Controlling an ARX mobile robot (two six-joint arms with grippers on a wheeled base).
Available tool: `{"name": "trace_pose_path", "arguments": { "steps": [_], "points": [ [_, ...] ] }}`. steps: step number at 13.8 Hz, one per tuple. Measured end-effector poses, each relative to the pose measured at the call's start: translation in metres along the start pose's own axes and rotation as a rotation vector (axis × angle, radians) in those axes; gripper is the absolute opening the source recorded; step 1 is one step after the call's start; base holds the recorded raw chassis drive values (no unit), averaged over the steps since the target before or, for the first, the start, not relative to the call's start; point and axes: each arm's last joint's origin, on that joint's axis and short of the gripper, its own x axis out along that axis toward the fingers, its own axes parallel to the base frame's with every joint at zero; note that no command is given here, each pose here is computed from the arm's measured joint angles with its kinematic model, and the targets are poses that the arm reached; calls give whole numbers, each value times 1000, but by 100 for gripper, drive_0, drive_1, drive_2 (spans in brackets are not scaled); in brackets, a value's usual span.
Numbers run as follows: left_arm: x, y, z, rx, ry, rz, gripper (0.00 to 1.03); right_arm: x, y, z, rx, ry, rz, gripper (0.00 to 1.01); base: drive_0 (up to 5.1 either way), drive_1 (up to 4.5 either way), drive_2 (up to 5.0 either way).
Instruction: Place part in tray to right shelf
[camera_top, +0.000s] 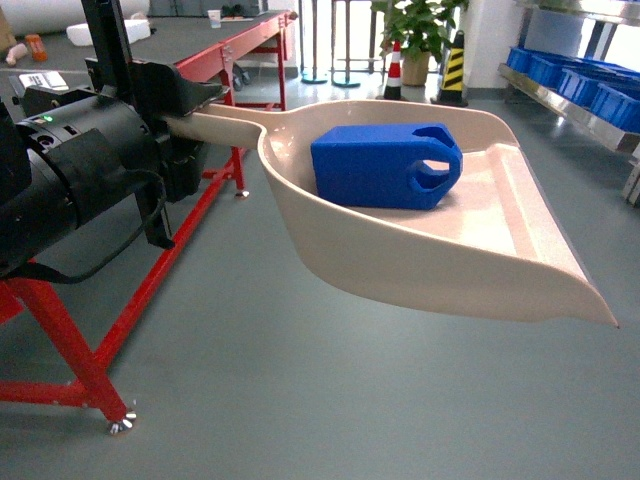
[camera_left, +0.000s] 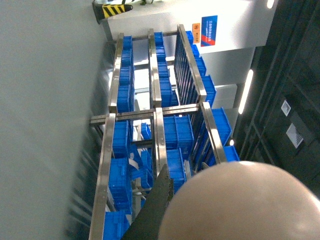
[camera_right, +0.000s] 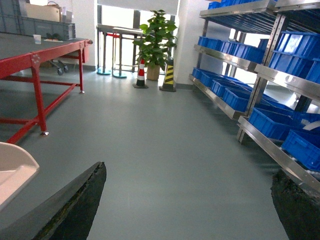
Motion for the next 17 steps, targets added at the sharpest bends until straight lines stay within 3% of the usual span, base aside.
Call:
{"name": "trace_pose_path", "arguments": {
  "steps": [17],
  "points": [
    [0,1,0,0,-2,5,13,0,0,0,0,2,-2,98,-20,406,-446]
  ]
}}
